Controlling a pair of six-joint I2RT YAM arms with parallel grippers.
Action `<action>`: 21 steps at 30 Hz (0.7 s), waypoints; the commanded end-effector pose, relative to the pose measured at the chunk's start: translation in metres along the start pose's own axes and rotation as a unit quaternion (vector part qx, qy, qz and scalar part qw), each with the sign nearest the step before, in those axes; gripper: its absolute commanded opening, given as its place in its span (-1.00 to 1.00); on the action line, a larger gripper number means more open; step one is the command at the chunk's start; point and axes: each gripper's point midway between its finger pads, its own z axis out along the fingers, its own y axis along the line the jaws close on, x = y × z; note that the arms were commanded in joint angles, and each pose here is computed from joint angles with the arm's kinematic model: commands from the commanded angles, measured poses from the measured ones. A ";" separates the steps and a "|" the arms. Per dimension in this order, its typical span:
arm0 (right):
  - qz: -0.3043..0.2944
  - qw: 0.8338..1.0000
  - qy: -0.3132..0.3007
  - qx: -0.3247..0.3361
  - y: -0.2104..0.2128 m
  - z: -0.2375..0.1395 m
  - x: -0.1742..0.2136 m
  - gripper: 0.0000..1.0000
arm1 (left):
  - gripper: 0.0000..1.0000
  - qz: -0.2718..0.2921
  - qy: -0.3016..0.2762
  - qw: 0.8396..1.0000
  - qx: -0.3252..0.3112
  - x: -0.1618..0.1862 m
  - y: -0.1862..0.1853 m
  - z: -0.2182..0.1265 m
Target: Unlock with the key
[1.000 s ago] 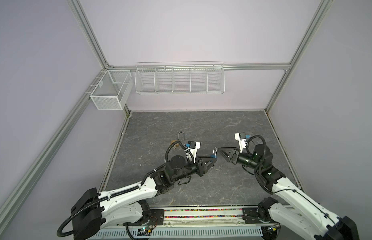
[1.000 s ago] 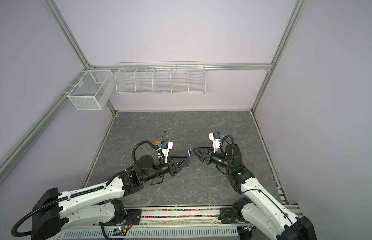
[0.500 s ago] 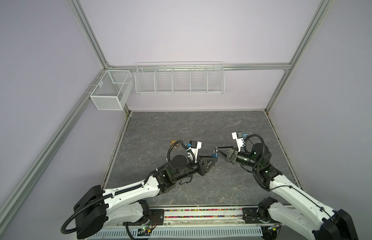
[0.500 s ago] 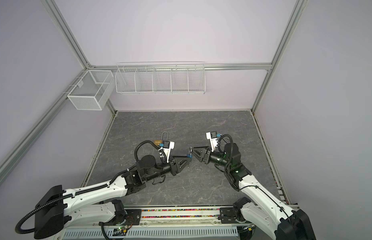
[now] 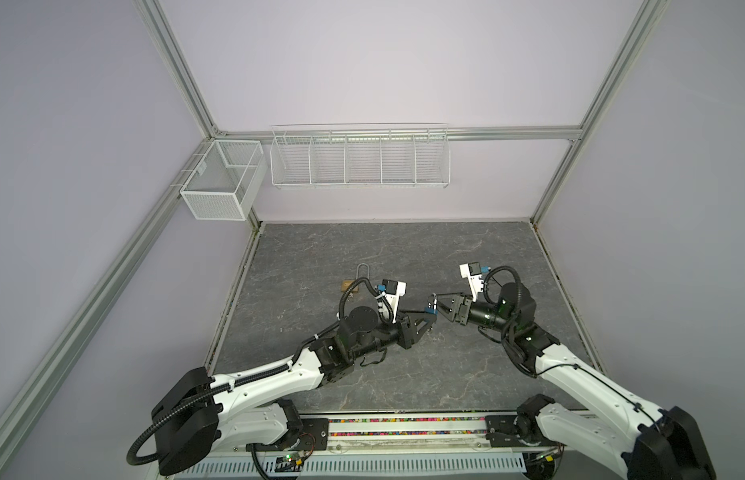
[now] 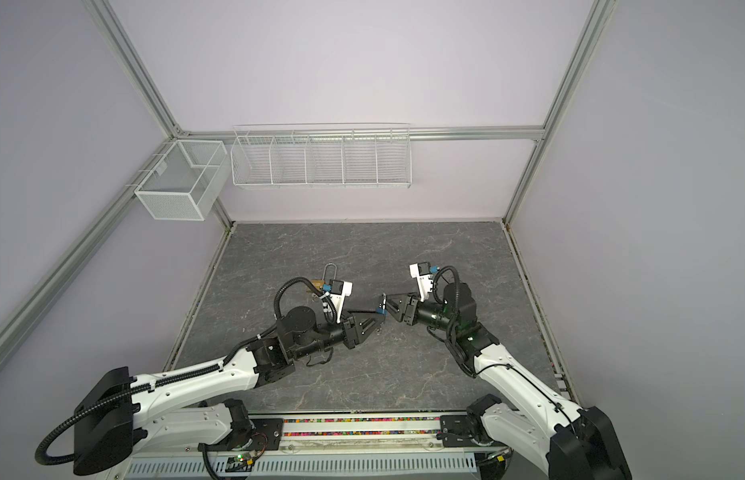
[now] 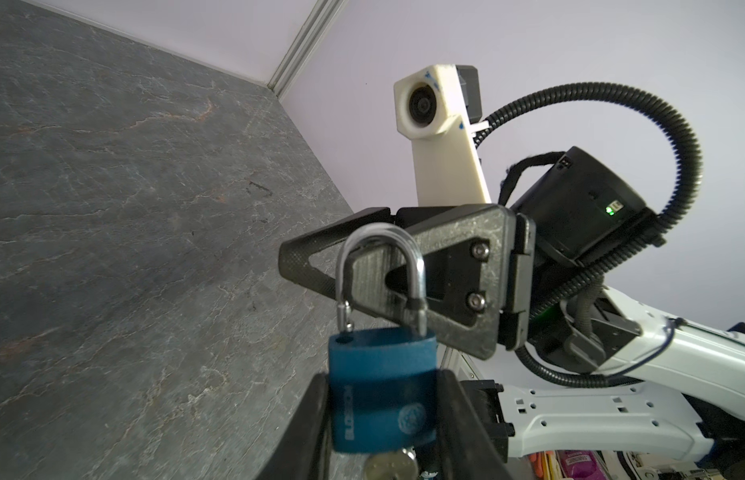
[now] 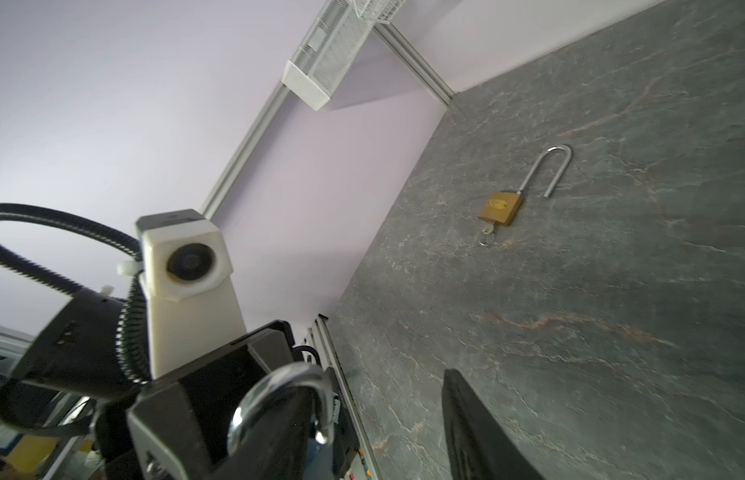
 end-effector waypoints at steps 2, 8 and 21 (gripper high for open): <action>0.000 0.989 0.001 0.147 -0.040 -0.019 0.003 0.06 | -1.00 0.026 -0.029 0.999 0.011 -0.027 -0.021 -0.005; -0.008 0.980 0.004 0.199 -0.048 -0.033 0.003 0.06 | -1.00 0.036 -0.049 0.994 -0.091 -0.038 0.010 -0.014; -0.002 0.974 0.029 0.223 -0.074 -0.038 0.032 0.12 | -1.00 0.040 0.013 0.965 -0.259 0.001 0.090 -0.004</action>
